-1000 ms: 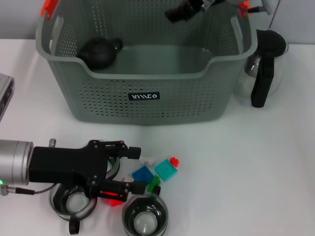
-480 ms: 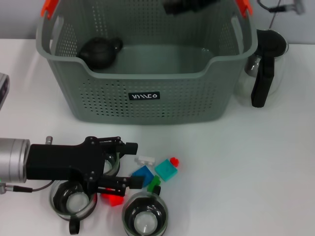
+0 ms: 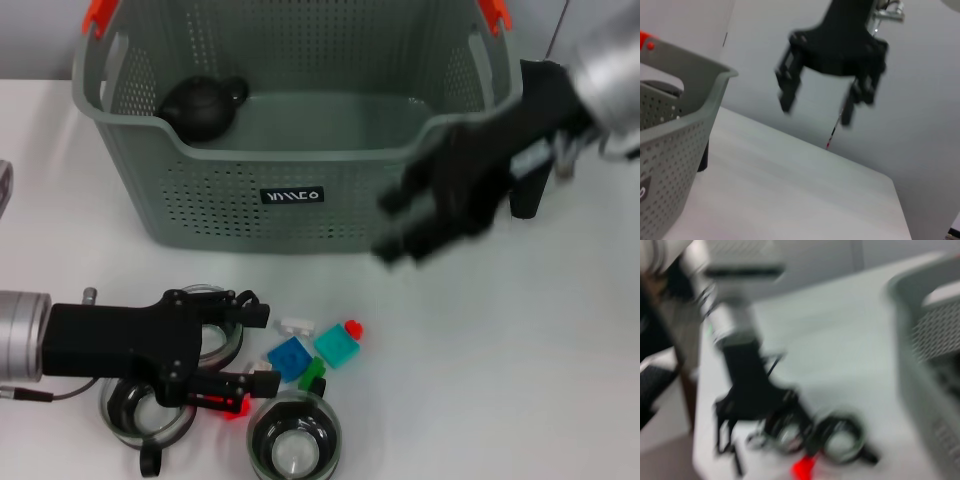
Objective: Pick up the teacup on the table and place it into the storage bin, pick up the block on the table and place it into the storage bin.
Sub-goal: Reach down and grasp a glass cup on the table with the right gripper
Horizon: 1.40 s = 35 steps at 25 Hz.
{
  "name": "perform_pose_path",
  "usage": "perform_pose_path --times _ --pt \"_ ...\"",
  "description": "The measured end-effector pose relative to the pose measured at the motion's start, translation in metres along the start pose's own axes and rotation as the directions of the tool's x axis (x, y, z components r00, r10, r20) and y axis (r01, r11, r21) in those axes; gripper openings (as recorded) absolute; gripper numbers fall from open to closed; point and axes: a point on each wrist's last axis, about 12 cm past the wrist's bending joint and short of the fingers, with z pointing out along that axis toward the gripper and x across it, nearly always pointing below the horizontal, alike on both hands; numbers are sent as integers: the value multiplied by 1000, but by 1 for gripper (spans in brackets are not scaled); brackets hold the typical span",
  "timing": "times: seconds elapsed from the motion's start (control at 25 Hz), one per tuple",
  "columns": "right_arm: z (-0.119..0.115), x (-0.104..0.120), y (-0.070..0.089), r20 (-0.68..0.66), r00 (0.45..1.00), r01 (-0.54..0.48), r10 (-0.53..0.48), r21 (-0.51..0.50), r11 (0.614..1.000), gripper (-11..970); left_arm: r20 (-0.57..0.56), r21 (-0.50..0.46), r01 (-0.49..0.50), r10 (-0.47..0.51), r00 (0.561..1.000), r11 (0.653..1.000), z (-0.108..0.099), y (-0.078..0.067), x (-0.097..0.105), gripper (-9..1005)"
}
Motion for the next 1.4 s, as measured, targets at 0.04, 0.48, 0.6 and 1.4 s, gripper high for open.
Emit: perform_pose_path --times 0.04,0.48,0.6,1.4 --pt "7 1 3 -36 999 12 -12 -14 1000 643 -5 -3 3 -3 1000 1000 -1 0 1 875" --pt "56 -3 34 -233 960 114 -155 -181 977 643 -26 -71 17 -19 999 997 -20 -3 10 875" --pt "64 -5 42 -244 950 143 -196 -220 965 644 -26 -87 15 -17 1000 996 -24 -4 13 875" --pt "128 -2 64 -240 881 322 -408 -327 889 644 -1 -137 23 -23 1000 990 -31 -3 15 875"
